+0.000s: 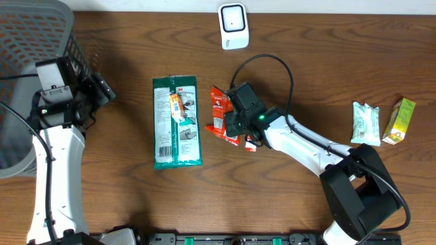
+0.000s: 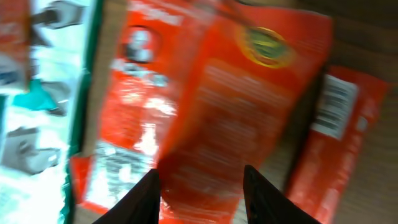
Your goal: Scan the item barcode
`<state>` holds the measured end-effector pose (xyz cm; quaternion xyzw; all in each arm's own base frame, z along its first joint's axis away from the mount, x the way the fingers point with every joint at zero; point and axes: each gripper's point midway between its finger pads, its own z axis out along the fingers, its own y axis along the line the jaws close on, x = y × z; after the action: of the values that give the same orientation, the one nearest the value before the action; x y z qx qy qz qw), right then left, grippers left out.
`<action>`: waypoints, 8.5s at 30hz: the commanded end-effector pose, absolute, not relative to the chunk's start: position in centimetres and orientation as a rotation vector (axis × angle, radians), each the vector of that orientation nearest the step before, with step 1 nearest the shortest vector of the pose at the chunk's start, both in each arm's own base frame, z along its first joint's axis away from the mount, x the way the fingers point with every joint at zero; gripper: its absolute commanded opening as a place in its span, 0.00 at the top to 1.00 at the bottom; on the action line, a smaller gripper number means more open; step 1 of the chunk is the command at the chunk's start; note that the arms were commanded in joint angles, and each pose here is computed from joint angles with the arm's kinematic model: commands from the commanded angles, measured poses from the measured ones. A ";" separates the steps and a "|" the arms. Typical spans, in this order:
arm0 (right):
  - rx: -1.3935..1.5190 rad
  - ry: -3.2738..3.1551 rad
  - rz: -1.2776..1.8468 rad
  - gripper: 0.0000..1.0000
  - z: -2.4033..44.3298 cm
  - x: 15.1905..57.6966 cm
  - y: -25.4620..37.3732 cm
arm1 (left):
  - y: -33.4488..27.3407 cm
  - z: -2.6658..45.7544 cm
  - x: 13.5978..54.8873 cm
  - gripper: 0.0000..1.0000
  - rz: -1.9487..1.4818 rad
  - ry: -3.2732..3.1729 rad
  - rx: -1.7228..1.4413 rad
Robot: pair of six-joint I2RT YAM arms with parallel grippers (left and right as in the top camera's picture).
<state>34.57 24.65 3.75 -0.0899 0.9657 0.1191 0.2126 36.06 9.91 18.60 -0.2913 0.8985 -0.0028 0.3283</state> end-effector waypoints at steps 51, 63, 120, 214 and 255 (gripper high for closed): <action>0.266 2.862 0.221 0.75 0.2 33.8 18.0 | 10.4 19.8 36.1 0.12 0.007 2.314 -0.775; 0.263 2.881 0.235 0.69 0.1 33.6 17.8 | 10.4 19.8 36.1 0.12 0.007 2.314 -0.775; 0.200 2.921 0.291 0.74 -0.4 32.1 18.0 | 10.4 19.8 36.1 0.12 0.007 2.314 -0.775; -0.367 2.893 0.593 0.77 2.9 32.2 10.9 | 10.4 19.8 36.1 0.12 0.007 2.314 -0.775; -0.483 2.842 0.331 0.99 -0.4 31.5 10.9 | 10.4 19.8 36.1 0.12 0.007 2.314 -0.775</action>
<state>31.97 11.34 -0.15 -0.1615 0.9700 0.1301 0.1270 36.07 9.91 18.61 -0.2915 0.8984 -0.0029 0.3285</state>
